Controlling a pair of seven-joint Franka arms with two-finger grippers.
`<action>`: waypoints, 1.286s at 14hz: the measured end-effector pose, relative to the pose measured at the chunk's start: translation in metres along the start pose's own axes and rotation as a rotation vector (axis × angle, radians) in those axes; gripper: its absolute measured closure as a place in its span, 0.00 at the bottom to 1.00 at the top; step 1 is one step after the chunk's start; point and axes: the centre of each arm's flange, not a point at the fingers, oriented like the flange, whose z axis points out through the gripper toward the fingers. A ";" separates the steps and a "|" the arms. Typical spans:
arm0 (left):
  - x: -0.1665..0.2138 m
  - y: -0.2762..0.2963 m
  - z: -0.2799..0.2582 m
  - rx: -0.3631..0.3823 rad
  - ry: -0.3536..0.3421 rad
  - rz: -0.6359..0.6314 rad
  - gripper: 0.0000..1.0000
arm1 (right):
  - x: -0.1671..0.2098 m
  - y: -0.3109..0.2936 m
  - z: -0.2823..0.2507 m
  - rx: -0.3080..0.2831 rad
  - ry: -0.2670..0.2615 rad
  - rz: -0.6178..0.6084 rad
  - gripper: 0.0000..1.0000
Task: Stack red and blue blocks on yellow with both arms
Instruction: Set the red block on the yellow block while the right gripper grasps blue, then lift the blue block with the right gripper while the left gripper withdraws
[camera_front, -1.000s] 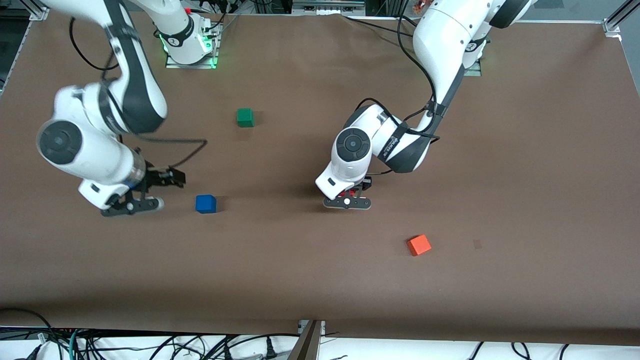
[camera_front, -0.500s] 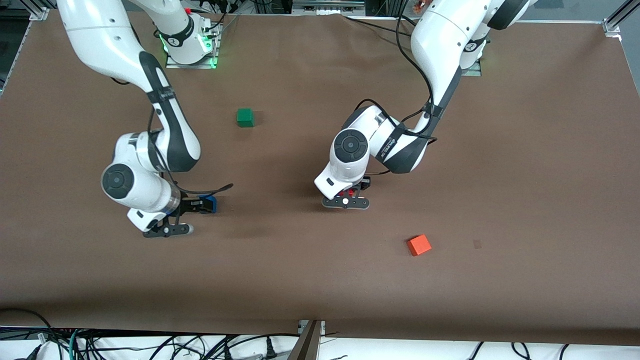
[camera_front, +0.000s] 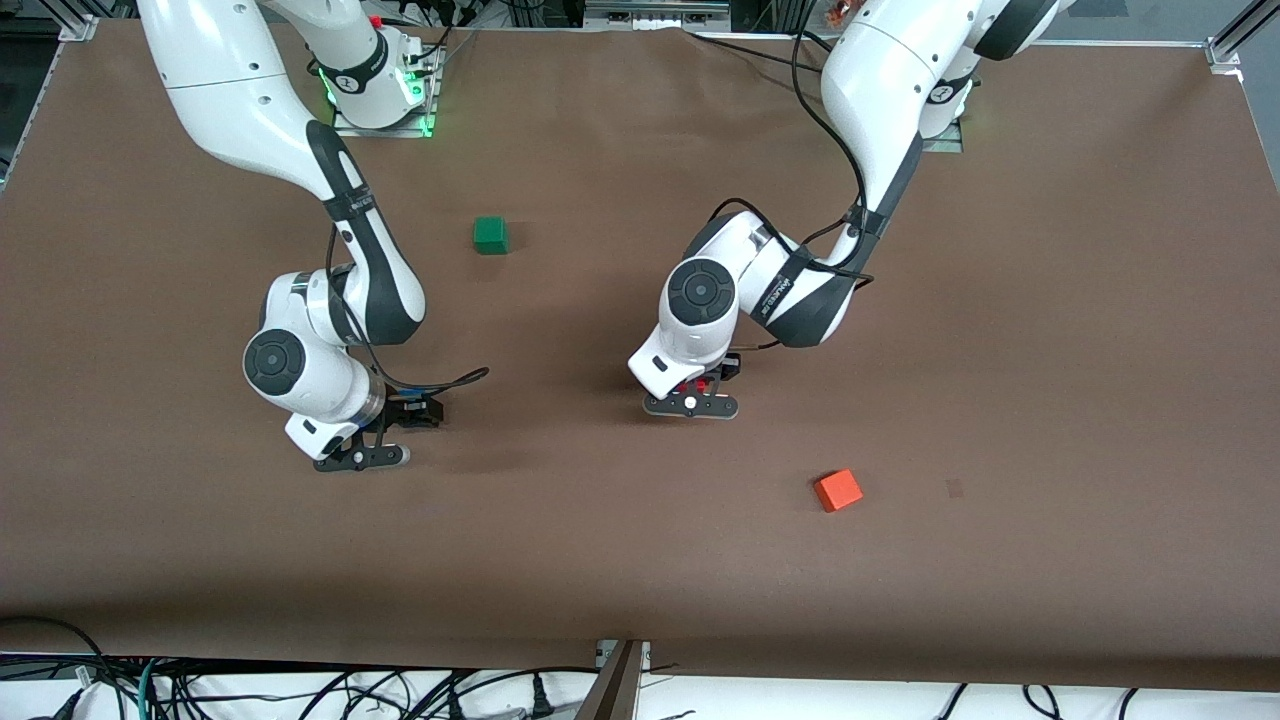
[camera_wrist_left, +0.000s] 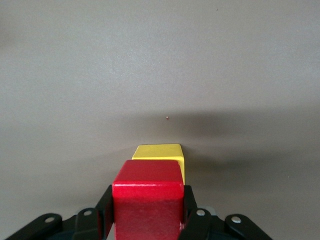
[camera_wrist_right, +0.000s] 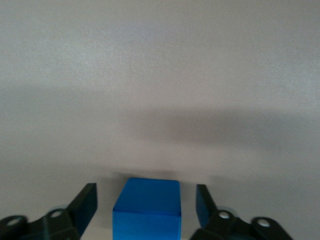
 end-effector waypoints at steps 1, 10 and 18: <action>0.000 0.000 0.000 0.000 0.000 0.001 0.44 | 0.000 0.000 0.001 0.000 -0.001 0.001 0.21; 0.050 -0.044 -0.077 -0.023 0.113 -0.086 0.00 | -0.003 0.001 0.001 0.000 -0.006 0.002 0.41; 0.112 -0.275 -0.227 -0.013 0.179 -0.141 0.00 | 0.000 -0.036 -0.030 0.039 -0.003 0.043 0.45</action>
